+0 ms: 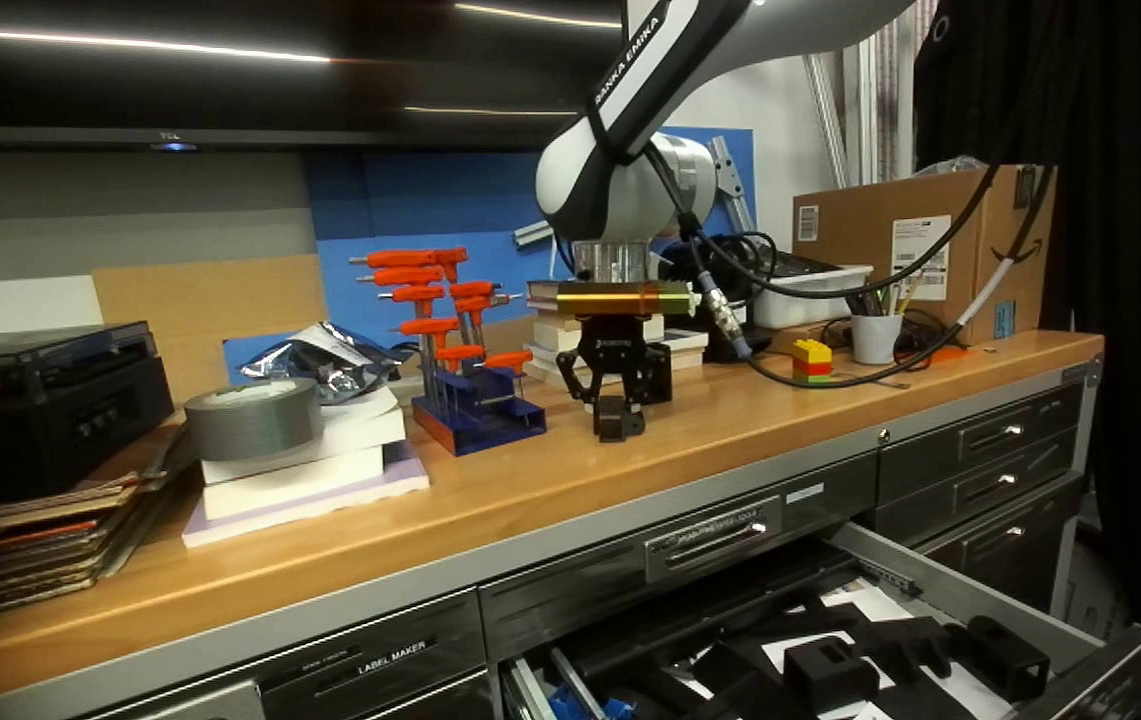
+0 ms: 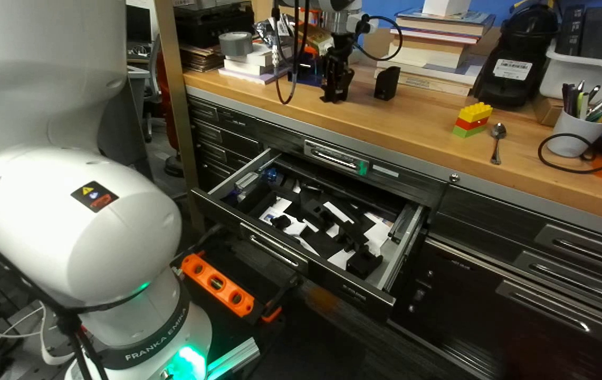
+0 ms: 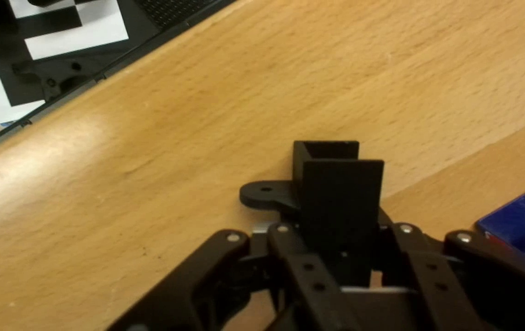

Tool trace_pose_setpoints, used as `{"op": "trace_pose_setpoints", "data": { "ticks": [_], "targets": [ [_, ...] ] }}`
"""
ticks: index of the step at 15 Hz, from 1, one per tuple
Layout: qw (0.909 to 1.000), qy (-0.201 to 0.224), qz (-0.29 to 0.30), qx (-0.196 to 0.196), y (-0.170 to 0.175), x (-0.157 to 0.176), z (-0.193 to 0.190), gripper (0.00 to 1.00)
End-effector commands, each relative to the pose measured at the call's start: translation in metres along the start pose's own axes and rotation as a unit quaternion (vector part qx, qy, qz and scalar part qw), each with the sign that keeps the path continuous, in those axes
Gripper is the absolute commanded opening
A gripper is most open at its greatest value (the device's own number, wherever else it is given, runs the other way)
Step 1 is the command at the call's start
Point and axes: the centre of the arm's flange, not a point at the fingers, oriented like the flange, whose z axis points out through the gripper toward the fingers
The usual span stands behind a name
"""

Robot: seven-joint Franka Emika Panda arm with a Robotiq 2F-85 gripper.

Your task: Put the black objects in the drawer and close it

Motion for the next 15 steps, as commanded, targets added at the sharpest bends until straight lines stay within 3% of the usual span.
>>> {"op": "trace_pose_setpoints", "data": {
  "ticks": [1,10,15],
  "targets": [
    [0.9999,0.006,0.008,0.007,0.006,-0.011,-0.011,0.17],
    [0.9960,0.037,0.064,-0.049,0.019,-0.059,-0.079,0.17],
    [0.9837,0.030,0.131,-0.120,0.041,-0.109,-0.069,0.17]
  ]
}}
